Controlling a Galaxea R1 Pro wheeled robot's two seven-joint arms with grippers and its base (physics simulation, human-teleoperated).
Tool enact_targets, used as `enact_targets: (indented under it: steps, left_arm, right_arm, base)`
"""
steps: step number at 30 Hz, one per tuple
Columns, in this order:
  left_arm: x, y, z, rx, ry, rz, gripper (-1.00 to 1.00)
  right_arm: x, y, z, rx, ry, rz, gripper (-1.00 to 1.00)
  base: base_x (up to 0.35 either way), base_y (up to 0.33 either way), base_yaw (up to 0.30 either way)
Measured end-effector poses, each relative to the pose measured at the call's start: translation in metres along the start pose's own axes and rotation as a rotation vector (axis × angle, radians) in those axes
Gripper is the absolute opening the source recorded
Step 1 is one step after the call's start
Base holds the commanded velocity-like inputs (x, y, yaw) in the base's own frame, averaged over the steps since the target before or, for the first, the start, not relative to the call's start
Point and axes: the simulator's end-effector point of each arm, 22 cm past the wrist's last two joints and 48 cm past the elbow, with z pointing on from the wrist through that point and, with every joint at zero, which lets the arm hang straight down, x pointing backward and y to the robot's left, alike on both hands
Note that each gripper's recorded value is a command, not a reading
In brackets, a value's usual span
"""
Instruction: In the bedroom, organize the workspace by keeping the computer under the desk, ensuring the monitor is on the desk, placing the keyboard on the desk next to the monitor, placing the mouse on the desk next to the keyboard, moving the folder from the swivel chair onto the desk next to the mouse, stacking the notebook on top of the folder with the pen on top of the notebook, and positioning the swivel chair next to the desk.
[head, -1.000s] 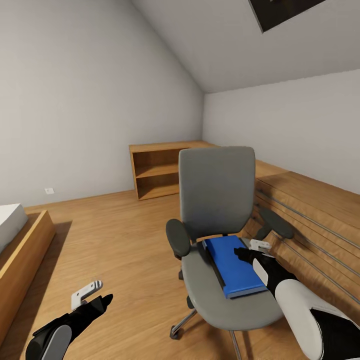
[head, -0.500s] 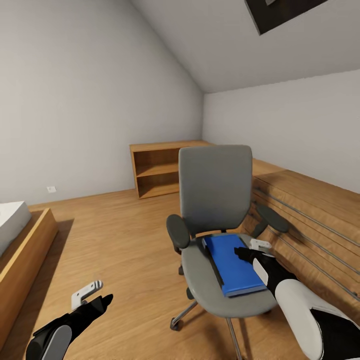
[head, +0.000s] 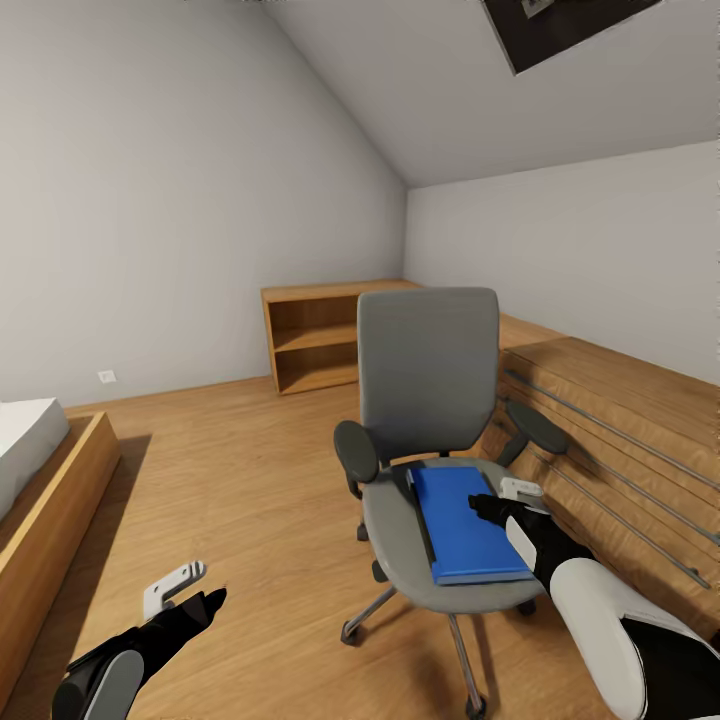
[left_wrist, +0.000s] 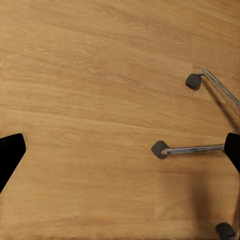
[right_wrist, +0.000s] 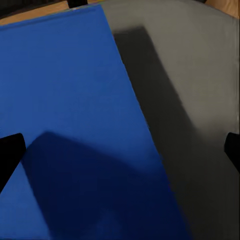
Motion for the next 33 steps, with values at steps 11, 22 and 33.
enact_targets:
  steps: [11, 22, 33]
  left_arm:
    - [-0.0001, 0.0000, -0.0003, 0.000, 0.000, 0.000, 1.00]
    - [0.0003, -0.0001, 0.0000, 0.000, 0.001, 0.000, 1.00]
    - [0.0001, -0.0001, 0.0000, 0.000, 0.000, 0.000, 1.00]
  right_arm:
    - [-0.0003, -0.0002, -0.0003, 0.001, -0.001, 0.000, 1.00]
    - [0.0000, -0.0001, 0.0000, 0.000, 0.000, -0.001, 1.00]
    - [0.0006, 0.0001, 0.0000, 0.000, 0.001, 0.000, 1.00]
  base:
    - [-0.037, 0.000, 0.000]
    - [-0.151, 0.000, 0.000]
    - [-0.151, 0.000, 0.000]
